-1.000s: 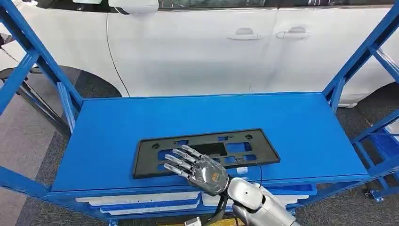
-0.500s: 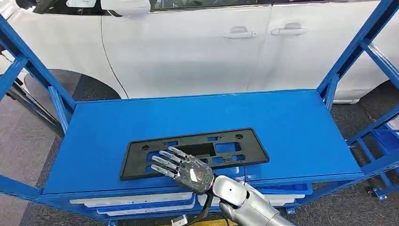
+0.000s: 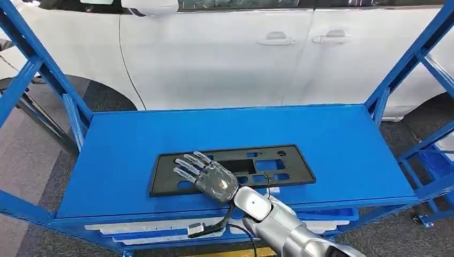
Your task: Take the parts from the cabinet and place them on the table.
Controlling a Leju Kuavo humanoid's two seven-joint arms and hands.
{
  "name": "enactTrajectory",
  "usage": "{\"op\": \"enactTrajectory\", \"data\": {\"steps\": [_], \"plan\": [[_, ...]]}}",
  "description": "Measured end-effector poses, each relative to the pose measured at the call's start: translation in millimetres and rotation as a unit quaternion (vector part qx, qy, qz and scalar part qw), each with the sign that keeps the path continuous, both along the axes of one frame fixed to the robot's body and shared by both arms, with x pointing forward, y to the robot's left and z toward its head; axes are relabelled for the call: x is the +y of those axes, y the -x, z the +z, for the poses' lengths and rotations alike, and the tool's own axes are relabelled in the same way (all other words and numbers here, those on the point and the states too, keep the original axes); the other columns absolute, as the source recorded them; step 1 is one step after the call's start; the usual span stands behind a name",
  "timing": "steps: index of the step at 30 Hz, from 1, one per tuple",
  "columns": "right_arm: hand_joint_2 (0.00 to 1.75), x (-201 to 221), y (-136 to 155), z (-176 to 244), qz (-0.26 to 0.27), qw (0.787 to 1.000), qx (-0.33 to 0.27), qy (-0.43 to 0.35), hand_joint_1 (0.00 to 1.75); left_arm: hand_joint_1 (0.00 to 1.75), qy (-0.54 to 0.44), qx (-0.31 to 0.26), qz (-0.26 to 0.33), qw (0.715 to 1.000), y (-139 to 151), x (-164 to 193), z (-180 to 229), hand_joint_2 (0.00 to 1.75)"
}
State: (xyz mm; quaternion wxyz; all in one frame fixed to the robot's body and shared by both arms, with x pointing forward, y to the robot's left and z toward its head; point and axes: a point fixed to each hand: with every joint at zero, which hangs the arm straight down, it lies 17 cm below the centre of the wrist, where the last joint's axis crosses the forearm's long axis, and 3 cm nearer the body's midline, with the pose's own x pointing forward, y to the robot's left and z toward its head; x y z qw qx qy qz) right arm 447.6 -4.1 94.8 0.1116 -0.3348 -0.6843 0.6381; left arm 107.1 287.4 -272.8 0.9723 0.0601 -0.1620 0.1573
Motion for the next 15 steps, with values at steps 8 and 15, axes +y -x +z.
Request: {"op": "enactTrajectory", "data": {"steps": [8, 15], "plan": [[1.75, -31, -42, 3, -0.061, 0.998, 0.004, 0.013, 0.00, 0.00, 0.004, -0.002, -0.002, 1.000, 0, -3, 0, 0.00], [1.75, -55, -61, -3, -0.120, 0.993, 0.014, 0.014, 1.75, 0.00, 0.003, -0.003, -0.006, 1.000, 0, -2, 0, 0.00]]}}
